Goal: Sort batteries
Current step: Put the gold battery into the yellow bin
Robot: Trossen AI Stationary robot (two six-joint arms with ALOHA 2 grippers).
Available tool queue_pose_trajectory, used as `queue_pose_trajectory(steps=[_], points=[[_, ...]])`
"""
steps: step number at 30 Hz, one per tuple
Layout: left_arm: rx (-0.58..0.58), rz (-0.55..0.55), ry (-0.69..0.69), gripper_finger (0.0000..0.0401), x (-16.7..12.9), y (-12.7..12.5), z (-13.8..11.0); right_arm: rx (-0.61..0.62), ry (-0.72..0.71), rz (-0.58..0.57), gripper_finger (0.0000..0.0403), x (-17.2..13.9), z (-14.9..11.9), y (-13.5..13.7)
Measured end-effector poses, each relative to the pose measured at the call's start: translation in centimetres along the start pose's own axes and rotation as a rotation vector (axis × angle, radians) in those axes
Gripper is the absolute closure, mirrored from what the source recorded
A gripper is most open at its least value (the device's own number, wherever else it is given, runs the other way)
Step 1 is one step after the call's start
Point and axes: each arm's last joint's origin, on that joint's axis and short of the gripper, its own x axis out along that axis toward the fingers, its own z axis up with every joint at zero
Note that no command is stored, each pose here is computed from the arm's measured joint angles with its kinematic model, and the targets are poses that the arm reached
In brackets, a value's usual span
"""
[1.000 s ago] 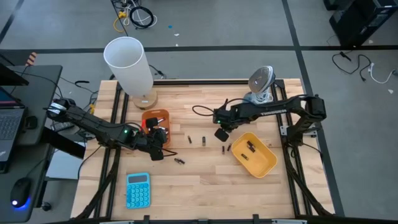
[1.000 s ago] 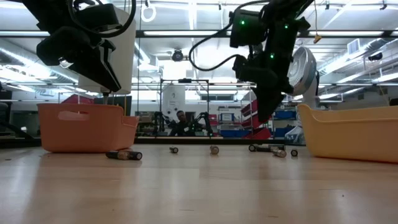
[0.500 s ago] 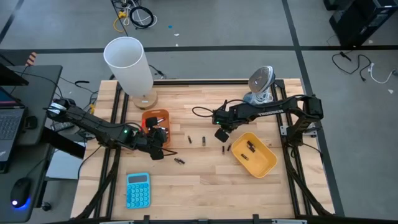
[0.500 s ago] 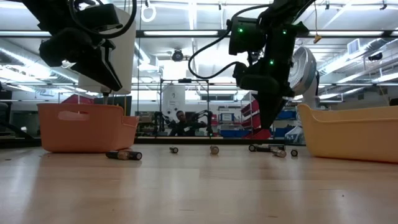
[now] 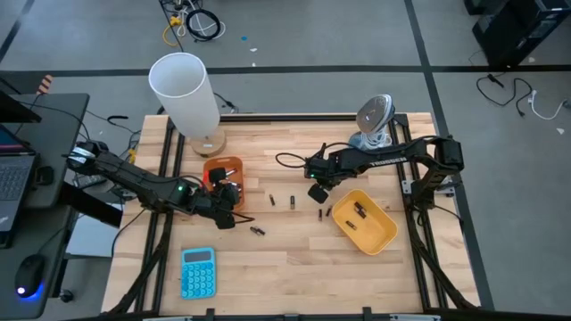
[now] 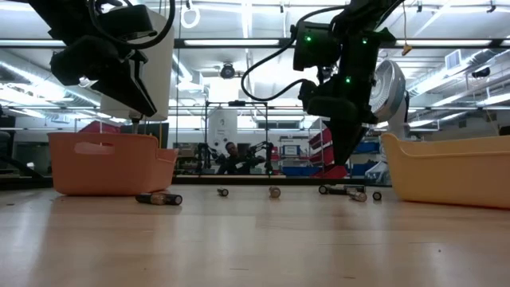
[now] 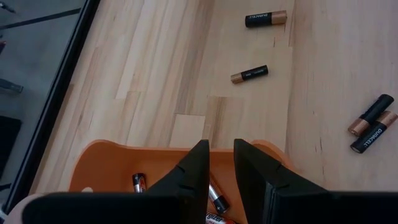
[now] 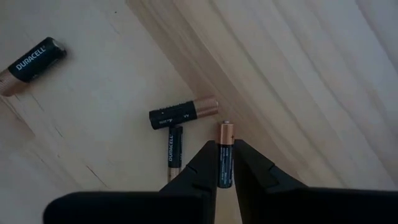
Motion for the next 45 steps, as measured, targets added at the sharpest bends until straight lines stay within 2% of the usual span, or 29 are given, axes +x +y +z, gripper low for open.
queue_pose_trajectory(steps=[12, 22, 27, 45], points=[[0.000, 0.004, -0.001, 0.0325, 0.0, 0.0, 0.0, -0.027, 0.023, -0.012, 0.0360, 0.8, 0.0, 0.2], [0.000, 0.010, -0.002, 0.0325, 0.0, 0.0, 0.0, -0.035, 0.035, -0.029, 0.0286, 1.4, -0.1, 0.3], [0.000, 0.012, -0.003, 0.0325, 0.0, 0.0, 0.0, -0.033, 0.031, -0.027, 0.0266, 1.4, 0.0, 0.3], [0.000, 0.013, -0.003, 0.0325, 0.0, 0.0, 0.0, 0.018, 0.014, -0.054, 0.0262, 2.0, -0.4, 0.1]])
